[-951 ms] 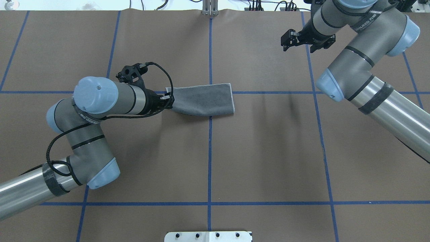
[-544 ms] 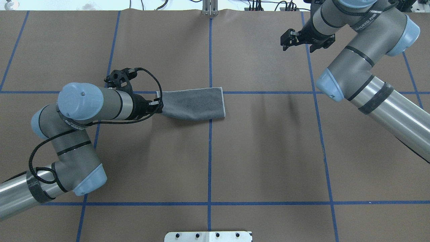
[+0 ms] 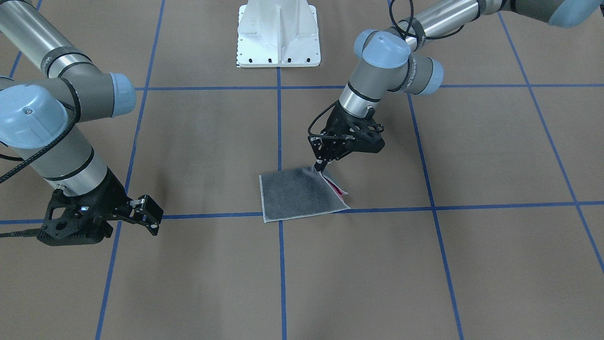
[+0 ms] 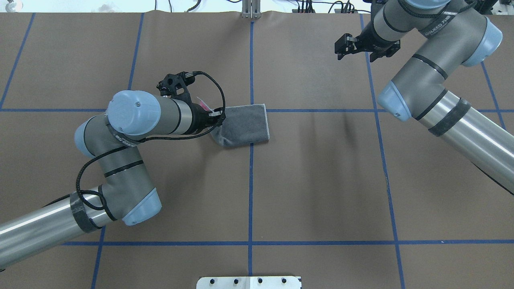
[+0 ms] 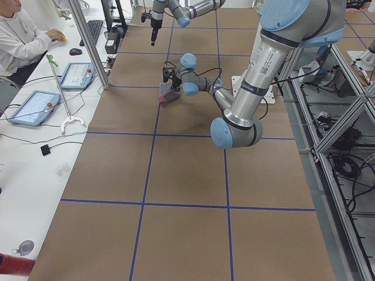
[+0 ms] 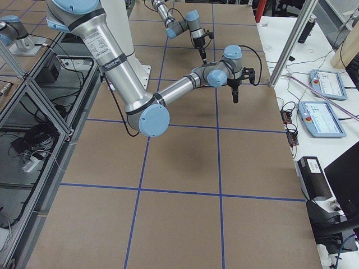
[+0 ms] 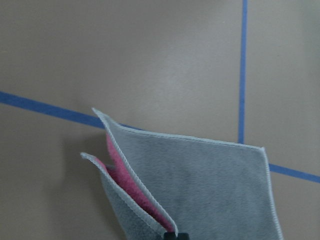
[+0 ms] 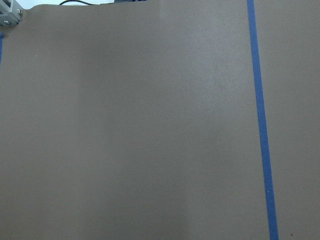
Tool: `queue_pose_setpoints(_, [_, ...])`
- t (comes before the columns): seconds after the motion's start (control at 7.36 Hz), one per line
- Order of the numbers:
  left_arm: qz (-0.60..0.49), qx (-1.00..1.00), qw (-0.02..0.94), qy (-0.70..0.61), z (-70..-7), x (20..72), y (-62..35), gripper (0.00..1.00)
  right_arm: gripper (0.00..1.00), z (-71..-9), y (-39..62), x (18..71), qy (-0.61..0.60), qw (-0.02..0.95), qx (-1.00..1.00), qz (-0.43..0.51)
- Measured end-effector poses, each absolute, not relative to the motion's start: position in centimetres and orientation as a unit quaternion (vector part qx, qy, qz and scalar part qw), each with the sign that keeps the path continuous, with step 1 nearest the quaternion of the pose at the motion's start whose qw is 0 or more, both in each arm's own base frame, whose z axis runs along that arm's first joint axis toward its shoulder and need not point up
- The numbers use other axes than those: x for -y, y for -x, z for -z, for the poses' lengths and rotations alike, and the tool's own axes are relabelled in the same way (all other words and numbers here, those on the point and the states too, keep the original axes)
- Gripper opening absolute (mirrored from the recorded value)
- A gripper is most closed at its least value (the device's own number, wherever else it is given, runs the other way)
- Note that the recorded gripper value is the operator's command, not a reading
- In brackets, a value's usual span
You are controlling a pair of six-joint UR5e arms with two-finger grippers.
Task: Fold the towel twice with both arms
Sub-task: 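Fold the held end over onto the strip's other half with the left gripper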
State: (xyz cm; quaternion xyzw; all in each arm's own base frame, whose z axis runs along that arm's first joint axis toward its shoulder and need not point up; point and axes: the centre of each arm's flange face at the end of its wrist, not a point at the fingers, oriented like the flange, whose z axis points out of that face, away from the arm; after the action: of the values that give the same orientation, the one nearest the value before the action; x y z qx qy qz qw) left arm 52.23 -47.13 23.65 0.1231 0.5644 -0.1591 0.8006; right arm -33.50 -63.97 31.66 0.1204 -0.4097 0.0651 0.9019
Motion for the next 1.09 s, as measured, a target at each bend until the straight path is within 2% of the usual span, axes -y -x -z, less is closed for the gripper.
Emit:
queue_pose_setpoints(0.82, [0.155, -0.566, 0.797, -0.143, -16.6, 46.9, -61.3, 0.01, 0.99, -32.0, 33.3, 64.0, -0.119, 0.903, 0.408, -0.068])
queue_pose_setpoints(0.95, [0.154, -0.564, 0.799, -0.143, -16.6, 46.9, -61.8, 0.45, 0.99, -32.0, 33.2, 64.1, -0.119, 0.903, 0.408, -0.068])
queue_pose_setpoints(1.09, [0.153, -0.560, 0.801, -0.143, -16.9, 47.0, -62.1, 0.99, 0.99, -32.0, 33.2, 64.1, -0.119, 0.903, 0.407, -0.068])
